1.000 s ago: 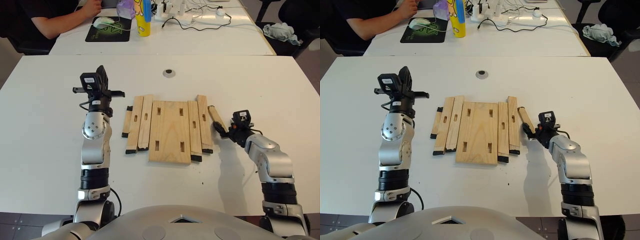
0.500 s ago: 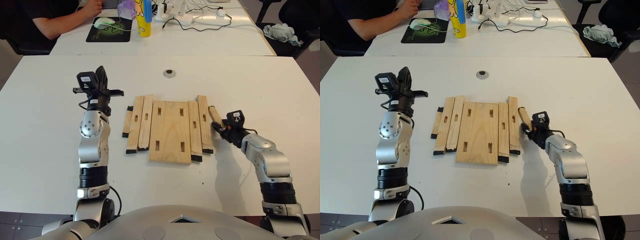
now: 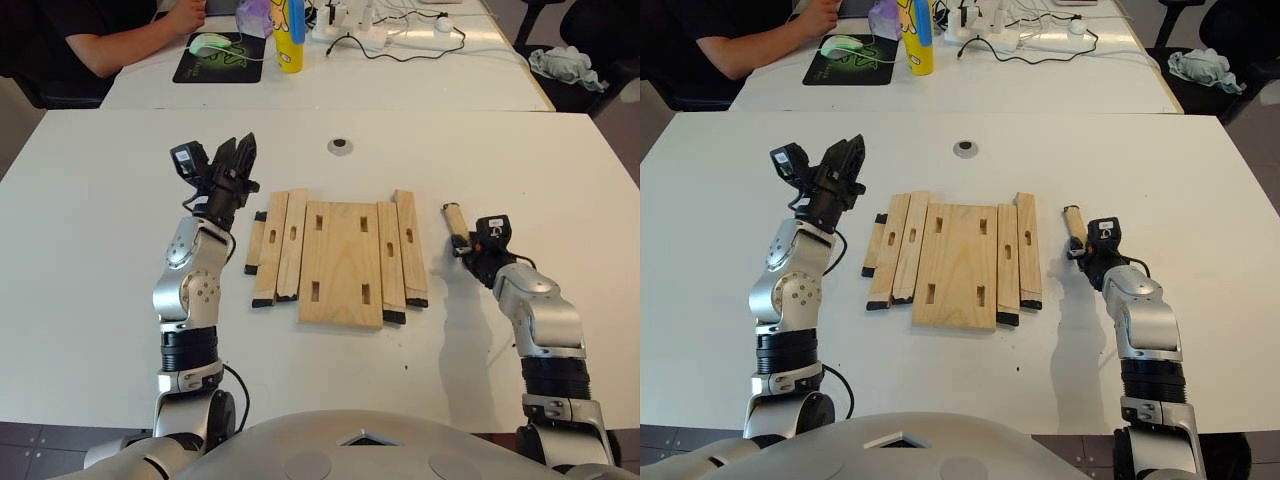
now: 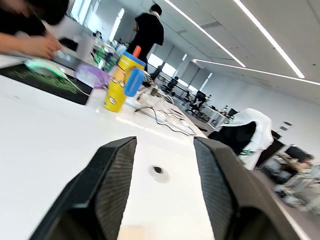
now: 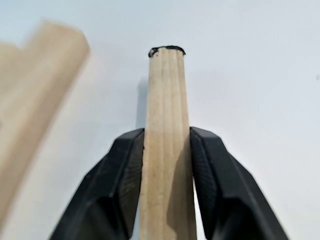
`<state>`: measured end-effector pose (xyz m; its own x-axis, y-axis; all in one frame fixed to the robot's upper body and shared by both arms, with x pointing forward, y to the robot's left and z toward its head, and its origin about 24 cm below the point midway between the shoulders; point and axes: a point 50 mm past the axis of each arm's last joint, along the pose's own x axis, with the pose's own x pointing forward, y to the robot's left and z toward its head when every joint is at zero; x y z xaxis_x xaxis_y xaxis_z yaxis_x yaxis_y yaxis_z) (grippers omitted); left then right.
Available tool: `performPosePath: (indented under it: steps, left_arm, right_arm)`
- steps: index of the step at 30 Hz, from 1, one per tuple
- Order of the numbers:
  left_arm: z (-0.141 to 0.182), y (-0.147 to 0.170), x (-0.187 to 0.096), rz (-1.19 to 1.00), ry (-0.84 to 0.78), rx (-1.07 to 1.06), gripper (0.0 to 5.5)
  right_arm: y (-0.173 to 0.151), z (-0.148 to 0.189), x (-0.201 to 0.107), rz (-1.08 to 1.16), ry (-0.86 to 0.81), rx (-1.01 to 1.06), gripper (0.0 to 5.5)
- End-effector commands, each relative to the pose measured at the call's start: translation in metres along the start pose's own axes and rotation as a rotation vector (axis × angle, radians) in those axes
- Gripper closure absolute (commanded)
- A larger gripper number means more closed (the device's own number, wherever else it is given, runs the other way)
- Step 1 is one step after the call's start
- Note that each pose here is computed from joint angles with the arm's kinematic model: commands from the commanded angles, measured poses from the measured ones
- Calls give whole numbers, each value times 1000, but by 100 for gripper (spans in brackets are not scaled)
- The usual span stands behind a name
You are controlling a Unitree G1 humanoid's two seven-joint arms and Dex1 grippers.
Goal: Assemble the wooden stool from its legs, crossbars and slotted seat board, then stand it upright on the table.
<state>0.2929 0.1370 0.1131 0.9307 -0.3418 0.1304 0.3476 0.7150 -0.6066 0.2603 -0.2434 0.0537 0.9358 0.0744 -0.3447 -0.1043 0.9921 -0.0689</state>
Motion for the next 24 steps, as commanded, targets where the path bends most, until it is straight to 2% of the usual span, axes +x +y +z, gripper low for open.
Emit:
performPosePath:
  steps: [1,6,12,24]
  left_arm:
    - [-3,-21,5,-146,85,-225,291]
    - [-6,-45,3,-294,206,-328,291]
    - [-11,-43,1,-292,293,-288,291]
    - [-20,-39,4,-281,358,-266,291]
  right_arm:
    - [44,53,0,317,-298,32,418]
    - [75,55,-5,563,-341,17,418]
    - [91,52,-13,711,-366,-45,418]
    - [103,51,-19,757,-415,-34,418]
